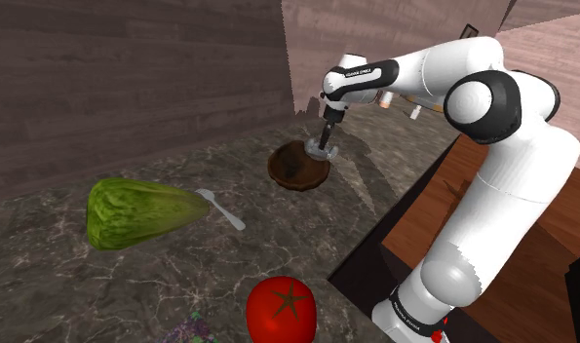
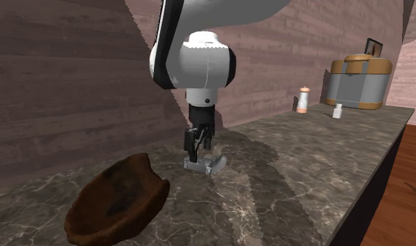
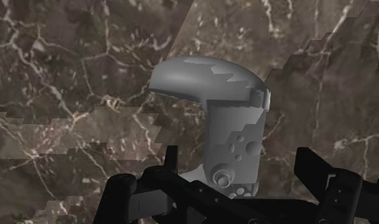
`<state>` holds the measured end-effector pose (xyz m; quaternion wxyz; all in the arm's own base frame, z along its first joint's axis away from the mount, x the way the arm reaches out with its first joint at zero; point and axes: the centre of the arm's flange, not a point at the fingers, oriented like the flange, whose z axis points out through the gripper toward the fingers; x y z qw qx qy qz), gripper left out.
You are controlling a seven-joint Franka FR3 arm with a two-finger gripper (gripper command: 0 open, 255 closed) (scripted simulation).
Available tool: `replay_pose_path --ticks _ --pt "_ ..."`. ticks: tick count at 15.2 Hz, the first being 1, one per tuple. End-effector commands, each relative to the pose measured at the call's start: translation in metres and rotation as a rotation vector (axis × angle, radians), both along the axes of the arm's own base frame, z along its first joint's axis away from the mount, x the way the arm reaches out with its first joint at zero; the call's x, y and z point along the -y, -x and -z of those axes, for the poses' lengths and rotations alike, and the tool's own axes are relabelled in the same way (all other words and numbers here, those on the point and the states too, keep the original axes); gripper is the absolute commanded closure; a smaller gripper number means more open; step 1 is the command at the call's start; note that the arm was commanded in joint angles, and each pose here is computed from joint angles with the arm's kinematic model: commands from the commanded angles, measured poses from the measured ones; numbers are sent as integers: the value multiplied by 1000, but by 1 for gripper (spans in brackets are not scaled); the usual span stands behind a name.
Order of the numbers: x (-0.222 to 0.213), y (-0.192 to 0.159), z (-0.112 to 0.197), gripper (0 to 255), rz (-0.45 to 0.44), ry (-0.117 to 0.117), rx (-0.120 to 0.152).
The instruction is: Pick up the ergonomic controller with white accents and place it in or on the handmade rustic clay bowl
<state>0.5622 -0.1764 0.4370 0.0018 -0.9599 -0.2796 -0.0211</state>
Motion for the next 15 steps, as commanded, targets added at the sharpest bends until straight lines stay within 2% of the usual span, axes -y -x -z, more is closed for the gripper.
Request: replay_pose_path --ticks 1,5,12,13,15 --pt "-1 0 10 0 -1 0 0" --pt "-2 0 29 0 -1 0 0" --pt "-2 0 29 0 -1 0 0" --pt "-2 0 29 255 -1 0 0" --pt "-2 0 29 255 -1 0 0"
